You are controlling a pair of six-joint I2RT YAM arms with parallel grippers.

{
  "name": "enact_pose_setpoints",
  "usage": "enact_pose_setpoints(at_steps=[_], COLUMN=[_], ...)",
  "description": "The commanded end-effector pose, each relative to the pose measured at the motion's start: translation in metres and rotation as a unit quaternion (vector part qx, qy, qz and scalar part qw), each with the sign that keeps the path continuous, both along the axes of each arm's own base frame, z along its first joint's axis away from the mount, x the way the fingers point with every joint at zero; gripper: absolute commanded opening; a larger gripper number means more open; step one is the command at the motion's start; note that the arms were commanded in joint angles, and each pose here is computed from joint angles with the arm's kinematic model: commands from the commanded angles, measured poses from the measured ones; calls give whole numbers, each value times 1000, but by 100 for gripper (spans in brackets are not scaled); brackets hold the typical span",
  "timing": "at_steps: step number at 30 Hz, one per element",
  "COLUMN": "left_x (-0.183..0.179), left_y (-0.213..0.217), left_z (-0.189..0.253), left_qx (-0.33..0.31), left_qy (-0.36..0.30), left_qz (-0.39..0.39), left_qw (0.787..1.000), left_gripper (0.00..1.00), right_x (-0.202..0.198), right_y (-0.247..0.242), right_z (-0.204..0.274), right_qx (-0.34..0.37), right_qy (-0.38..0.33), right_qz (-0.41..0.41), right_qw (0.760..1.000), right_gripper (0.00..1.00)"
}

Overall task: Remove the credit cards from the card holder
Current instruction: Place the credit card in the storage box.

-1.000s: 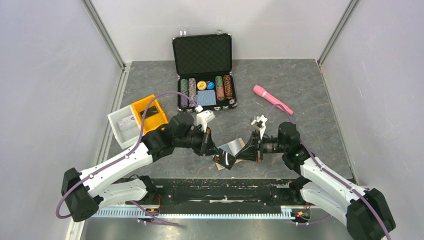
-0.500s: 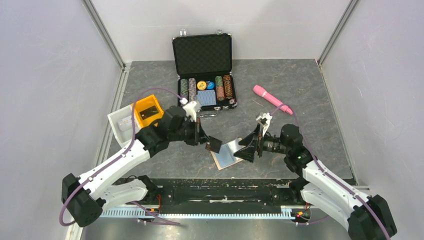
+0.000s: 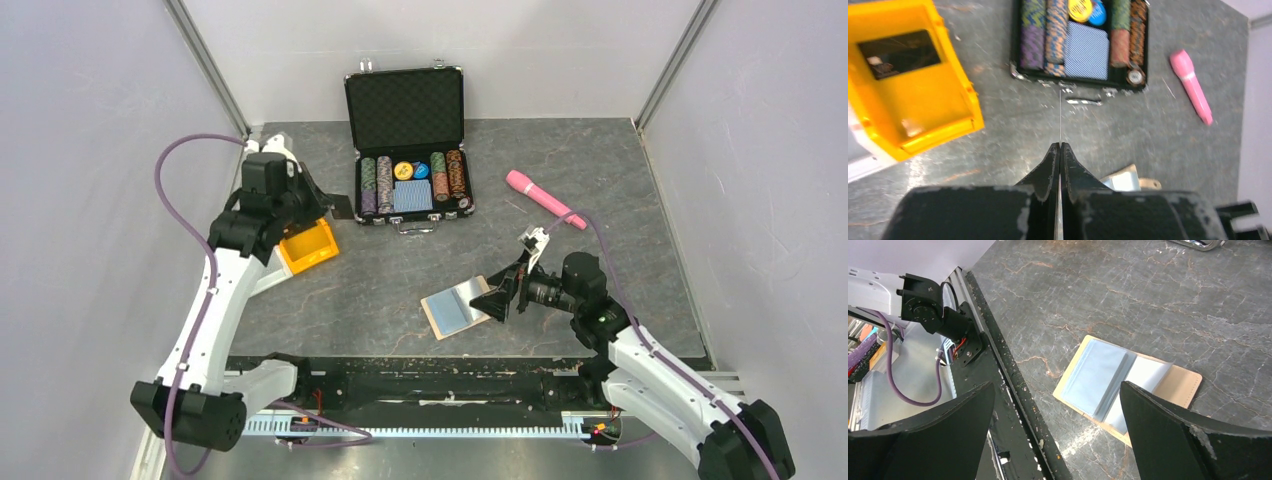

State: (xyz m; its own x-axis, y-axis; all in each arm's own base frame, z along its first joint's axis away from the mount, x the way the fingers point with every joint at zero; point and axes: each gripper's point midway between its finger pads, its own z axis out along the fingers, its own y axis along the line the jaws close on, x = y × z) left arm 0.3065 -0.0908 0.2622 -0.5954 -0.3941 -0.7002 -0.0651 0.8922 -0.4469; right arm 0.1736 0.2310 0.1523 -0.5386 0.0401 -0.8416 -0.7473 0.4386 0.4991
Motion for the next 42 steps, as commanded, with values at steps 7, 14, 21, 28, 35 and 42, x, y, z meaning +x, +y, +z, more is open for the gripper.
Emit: enact_pose_setpoints(at_steps=[7,14,21,28,35,42], left_x=[47,64,89,96,105,105], left_y=[103,145,143,147,146,149], left_z=[-29,-60,-96,-111,-119,-130], left_qx=[90,55,10,12,9,17], left_qy=[67,116,150,166,167,180], left_qz=[142,167,146,150,140,137], left_qw=[984,977,978,975,976,974], left_gripper=[2,2,2,2,3,4], right_x=[2,2,5,9,9,10], right_y=[3,3,3,5,5,6], right_z=[7,6,3,7,4,13], right_qx=[0,0,-6,-5,-7,6], right_qy=[-13,-11,-2,0,5,5], right_qz=[7,8,2,1,-1,-4], right_qw=[1000,1000,1000,1000,1000,1000], right_gripper=[98,98,98,98,98,98])
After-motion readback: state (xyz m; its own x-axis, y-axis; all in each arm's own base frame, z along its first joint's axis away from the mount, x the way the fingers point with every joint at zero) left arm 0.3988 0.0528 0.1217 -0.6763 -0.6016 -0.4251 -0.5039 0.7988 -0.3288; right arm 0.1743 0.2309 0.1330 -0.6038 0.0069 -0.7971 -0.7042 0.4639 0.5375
